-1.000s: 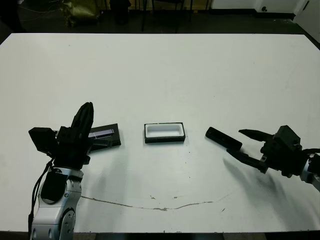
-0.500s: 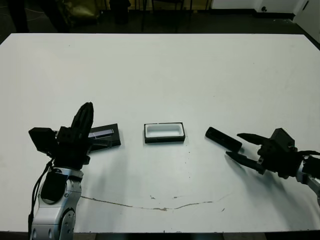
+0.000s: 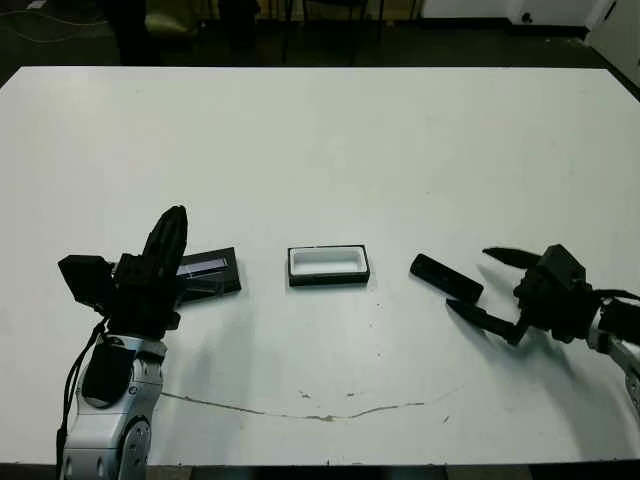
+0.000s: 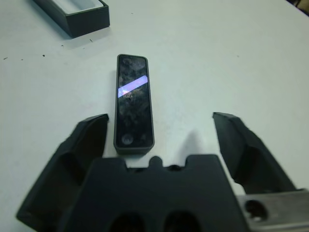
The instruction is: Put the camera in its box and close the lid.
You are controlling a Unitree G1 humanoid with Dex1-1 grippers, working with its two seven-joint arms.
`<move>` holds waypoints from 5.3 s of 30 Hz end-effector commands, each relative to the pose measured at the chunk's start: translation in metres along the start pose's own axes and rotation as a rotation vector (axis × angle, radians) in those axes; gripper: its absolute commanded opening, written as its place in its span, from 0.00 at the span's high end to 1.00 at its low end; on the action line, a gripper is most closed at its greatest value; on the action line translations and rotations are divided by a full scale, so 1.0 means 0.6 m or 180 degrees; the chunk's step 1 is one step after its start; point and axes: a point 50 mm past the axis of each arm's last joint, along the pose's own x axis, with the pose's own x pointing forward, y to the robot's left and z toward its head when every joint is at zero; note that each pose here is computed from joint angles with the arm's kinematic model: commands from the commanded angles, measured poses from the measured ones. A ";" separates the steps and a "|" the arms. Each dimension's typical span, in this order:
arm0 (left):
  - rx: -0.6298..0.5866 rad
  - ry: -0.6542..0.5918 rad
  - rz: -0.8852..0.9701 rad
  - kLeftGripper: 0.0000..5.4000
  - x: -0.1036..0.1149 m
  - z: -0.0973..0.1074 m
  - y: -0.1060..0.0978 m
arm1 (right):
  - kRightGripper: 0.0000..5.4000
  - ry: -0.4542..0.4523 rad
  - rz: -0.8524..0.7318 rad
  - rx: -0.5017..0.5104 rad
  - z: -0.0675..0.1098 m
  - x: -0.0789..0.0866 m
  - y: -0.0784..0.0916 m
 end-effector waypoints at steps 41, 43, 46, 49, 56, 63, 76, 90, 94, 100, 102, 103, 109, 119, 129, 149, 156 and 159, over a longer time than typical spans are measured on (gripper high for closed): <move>0.0054 0.0121 0.0058 1.00 -0.009 -0.011 0.007 | 0.82 0.0597 0.0367 0.0836 -0.115 0.055 0.025; 0.0054 0.0122 0.0059 1.00 -0.009 -0.011 0.006 | 0.83 0.0399 0.0355 0.0787 -0.100 0.054 0.015; 0.0045 0.0125 0.0064 1.00 -0.008 -0.010 0.005 | 0.83 0.0082 0.0371 0.0817 -0.073 0.053 -0.002; 0.0061 0.0125 0.0056 1.00 -0.008 -0.010 0.006 | 0.84 -0.0145 0.0358 0.0744 -0.040 0.053 -0.018; 0.0078 0.0123 0.0062 1.00 -0.007 -0.010 0.005 | 0.84 -0.0401 0.0482 0.0573 0.043 0.063 -0.028; 0.0068 0.0124 0.0063 1.00 -0.008 -0.011 0.006 | 0.84 -0.0552 0.0806 0.0193 0.098 0.086 -0.023; 0.0061 0.0121 0.0075 1.00 -0.009 -0.013 0.006 | 0.84 -0.0496 0.0993 -0.0240 0.170 0.110 -0.014; 0.0104 0.0121 0.0055 1.00 -0.010 -0.015 0.006 | 0.84 -0.0575 0.1349 -0.0374 0.206 0.139 0.022; 0.0060 0.0120 0.0053 1.00 -0.010 -0.016 0.006 | 0.84 -0.0516 0.1474 -0.0309 0.204 0.150 0.031; 0.0060 0.0129 0.0061 1.00 -0.011 -0.017 0.006 | 0.84 -0.0420 0.1529 -0.0437 0.202 0.158 0.042; 0.0062 0.0131 0.0058 1.00 -0.011 -0.018 0.007 | 0.84 -0.0380 0.1558 -0.0447 0.200 0.161 0.045; 0.0073 0.0134 0.0057 1.00 -0.011 -0.018 0.008 | 0.84 -0.0329 0.1565 -0.0426 0.199 0.163 0.046; 0.0058 0.0133 0.0061 1.00 -0.012 -0.018 0.007 | 0.84 -0.0195 0.1573 -0.0441 0.192 0.170 0.053; 0.0037 0.0134 0.0061 1.00 -0.013 -0.018 0.004 | 0.84 -0.0076 0.1587 -0.0531 0.186 0.180 0.056; 0.0052 0.0150 0.0067 1.00 -0.013 -0.019 0.003 | 0.84 -0.0003 0.1670 -0.0719 0.197 0.195 0.049; 0.0050 0.0164 0.0066 1.00 -0.014 -0.022 0.000 | 0.84 0.0252 0.1697 -0.0928 0.197 0.211 0.030; 0.0091 0.0164 0.0052 1.00 -0.014 -0.024 0.000 | 0.84 0.0290 0.1794 -0.0855 0.193 0.214 0.037; 0.0068 0.0185 0.0075 1.00 -0.014 -0.024 -0.001 | 0.84 0.0257 0.1842 -0.0783 0.195 0.214 0.042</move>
